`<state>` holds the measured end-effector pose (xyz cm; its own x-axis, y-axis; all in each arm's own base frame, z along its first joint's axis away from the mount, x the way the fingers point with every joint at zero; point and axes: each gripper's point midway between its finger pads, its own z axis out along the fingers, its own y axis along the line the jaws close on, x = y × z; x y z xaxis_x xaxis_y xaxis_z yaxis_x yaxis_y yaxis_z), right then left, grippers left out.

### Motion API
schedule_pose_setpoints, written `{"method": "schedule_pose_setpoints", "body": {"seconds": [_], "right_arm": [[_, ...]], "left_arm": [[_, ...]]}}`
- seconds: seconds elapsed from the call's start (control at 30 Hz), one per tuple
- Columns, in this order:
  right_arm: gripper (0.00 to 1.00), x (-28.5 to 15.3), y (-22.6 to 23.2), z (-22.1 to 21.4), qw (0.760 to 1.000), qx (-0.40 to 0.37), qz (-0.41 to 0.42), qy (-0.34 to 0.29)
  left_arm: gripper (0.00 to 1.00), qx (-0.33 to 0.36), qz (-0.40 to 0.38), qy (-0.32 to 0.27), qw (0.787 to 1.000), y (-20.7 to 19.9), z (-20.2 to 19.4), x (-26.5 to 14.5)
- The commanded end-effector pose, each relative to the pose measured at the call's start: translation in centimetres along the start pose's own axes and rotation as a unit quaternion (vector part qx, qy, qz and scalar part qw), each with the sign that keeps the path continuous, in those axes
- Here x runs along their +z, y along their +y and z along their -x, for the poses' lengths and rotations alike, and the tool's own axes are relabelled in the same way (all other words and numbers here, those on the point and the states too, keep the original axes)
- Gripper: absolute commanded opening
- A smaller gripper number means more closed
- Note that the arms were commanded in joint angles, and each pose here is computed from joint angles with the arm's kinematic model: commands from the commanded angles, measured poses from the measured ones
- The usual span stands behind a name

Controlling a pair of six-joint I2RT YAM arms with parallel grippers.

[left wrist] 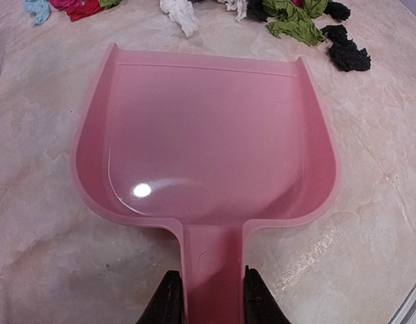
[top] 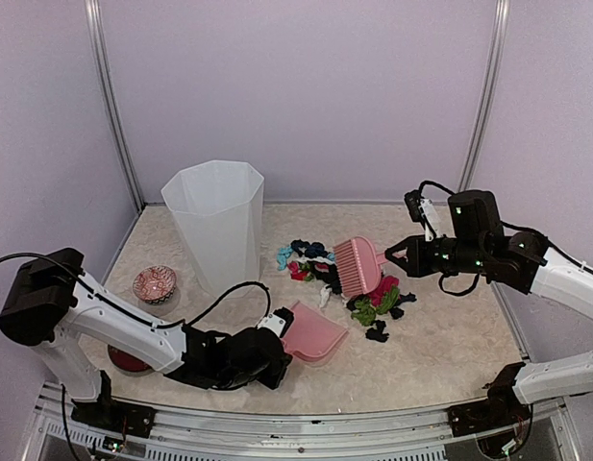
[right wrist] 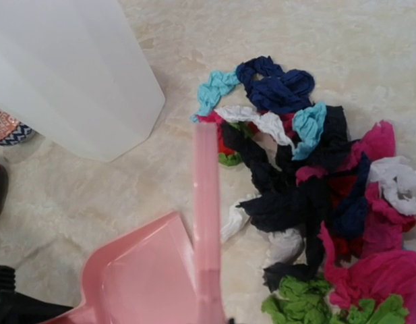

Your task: Sweep away the paper scraps from the table

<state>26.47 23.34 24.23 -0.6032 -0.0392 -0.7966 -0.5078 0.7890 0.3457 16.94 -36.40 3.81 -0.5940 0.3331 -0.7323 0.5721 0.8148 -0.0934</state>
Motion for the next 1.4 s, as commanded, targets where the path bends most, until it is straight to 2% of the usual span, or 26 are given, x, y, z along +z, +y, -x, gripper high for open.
{"method": "schedule_pose_setpoints", "body": {"seconds": [0.0, 0.27, 0.37, 0.53, 0.73, 1.1, 1.23, 1.37], "right_arm": [[0.00, -0.5, 0.1, 1.8, 1.000, 0.000, -0.002, -0.030], [0.00, 1.1, 1.1, 6.1, 0.998, -0.001, 0.001, -0.070], [0.00, 2.9, 1.9, 7.9, 0.997, 0.005, 0.014, -0.082], [0.00, 7.3, 2.6, 9.7, 0.993, 0.064, 0.042, -0.095], [0.00, 13.9, 2.0, 9.4, 0.987, 0.129, 0.050, -0.086], [0.00, 24.4, 1.6, 7.6, 0.975, 0.208, 0.070, -0.034], [0.00, 27.2, 0.3, 5.6, 0.970, 0.235, 0.053, -0.014], [0.00, 28.0, -2.0, 3.9, 0.965, 0.261, 0.018, -0.016]], "left_arm": [[0.00, -0.005, 0.005, -0.012, 1.000, 0.3, 1.3, -1.3], [0.00, -0.031, 0.034, -0.033, 0.998, 1.2, 4.0, -4.5], [0.00, -0.042, 0.050, -0.036, 0.997, 2.0, 4.6, -5.9], [0.00, -0.067, 0.058, -0.039, 0.995, 3.0, 5.4, -8.1], [0.00, -0.091, 0.067, -0.033, 0.993, 3.5, 5.9, -10.1], [0.00, -0.103, 0.079, 0.010, 0.992, 4.5, 3.9, -11.3], [0.00, -0.102, 0.075, 0.016, 0.992, 4.4, 3.2, -11.4], [0.00, -0.101, 0.071, 0.017, 0.992, 4.2, 2.9, -11.5]]}}
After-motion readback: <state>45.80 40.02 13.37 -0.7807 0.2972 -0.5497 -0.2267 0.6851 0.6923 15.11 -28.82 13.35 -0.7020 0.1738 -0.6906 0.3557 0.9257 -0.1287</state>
